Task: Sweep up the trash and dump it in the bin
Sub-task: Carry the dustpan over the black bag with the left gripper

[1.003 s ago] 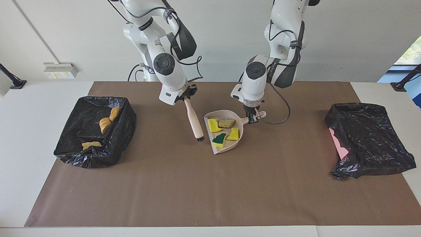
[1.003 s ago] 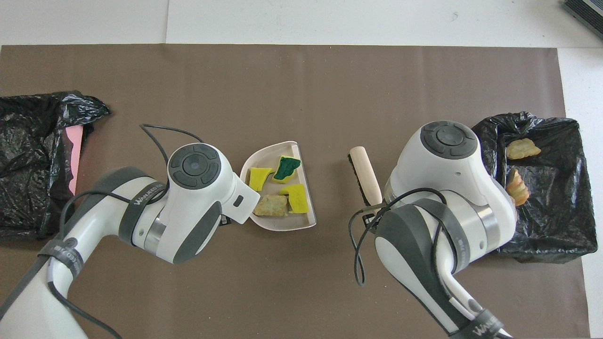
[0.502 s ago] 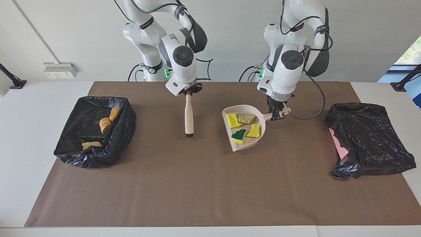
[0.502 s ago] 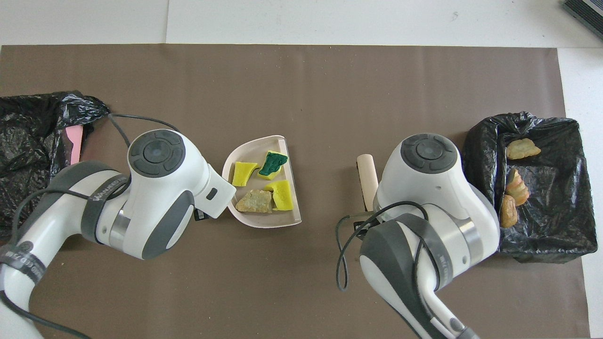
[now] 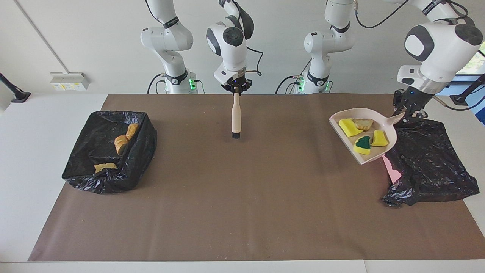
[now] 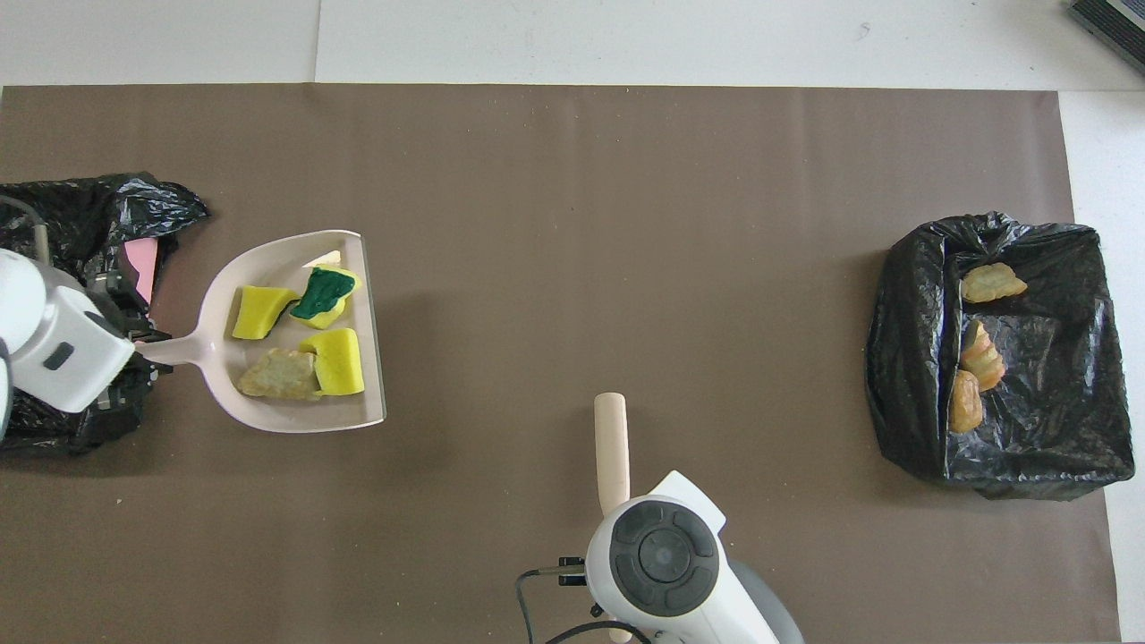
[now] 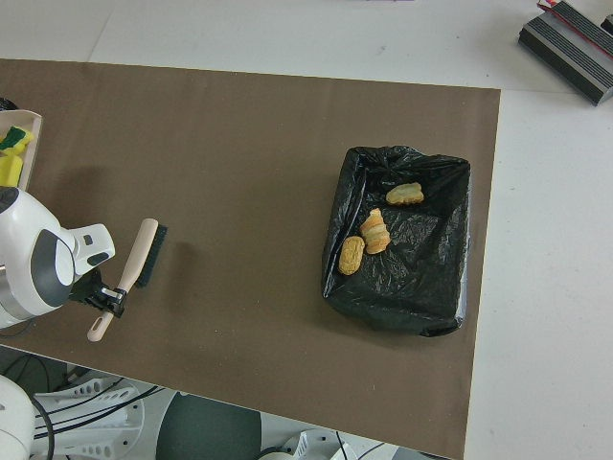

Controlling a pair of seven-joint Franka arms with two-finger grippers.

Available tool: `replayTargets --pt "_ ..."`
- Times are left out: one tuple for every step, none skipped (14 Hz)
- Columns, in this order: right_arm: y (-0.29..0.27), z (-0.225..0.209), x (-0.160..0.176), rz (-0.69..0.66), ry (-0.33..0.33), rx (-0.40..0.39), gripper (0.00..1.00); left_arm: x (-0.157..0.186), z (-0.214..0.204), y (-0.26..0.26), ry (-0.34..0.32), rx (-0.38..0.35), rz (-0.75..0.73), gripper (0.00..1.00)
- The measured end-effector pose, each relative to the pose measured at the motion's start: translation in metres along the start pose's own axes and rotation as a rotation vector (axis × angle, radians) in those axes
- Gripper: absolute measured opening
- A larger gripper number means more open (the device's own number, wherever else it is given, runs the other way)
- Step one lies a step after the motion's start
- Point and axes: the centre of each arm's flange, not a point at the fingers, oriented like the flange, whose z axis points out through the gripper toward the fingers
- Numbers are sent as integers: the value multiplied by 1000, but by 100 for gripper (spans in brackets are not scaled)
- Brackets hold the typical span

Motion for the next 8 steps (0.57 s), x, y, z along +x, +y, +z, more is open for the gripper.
replayTargets --pt "0 11 -3 -4 14 9 26 -29 -6 -2 -3 20 -20 31" --pt "-1 19 -6 -7 17 13 26 -53 -12 -5 -7 45 -33 31" --pt "-1 25 -8 -12 16 12 26 -76 -19 -8 -17 75 -50 31" --pt "-1 27 -9 -18 20 14 26 -98 -24 -12 -43 100 -60 31" --pt "-3 29 -9 -25 27 20 26 -118 -29 -17 -98 118 -53 31" --pt "-5 31 -9 -30 36 28 26 -131 -32 -24 -173 129 -34 31" --pt "-7 34 -9 -34 45 40 26 -138 -35 -33 -246 141 -9 31" --pt "-10 38 -8 -40 50 52 26 -141 -35 -42 -316 156 22 31"
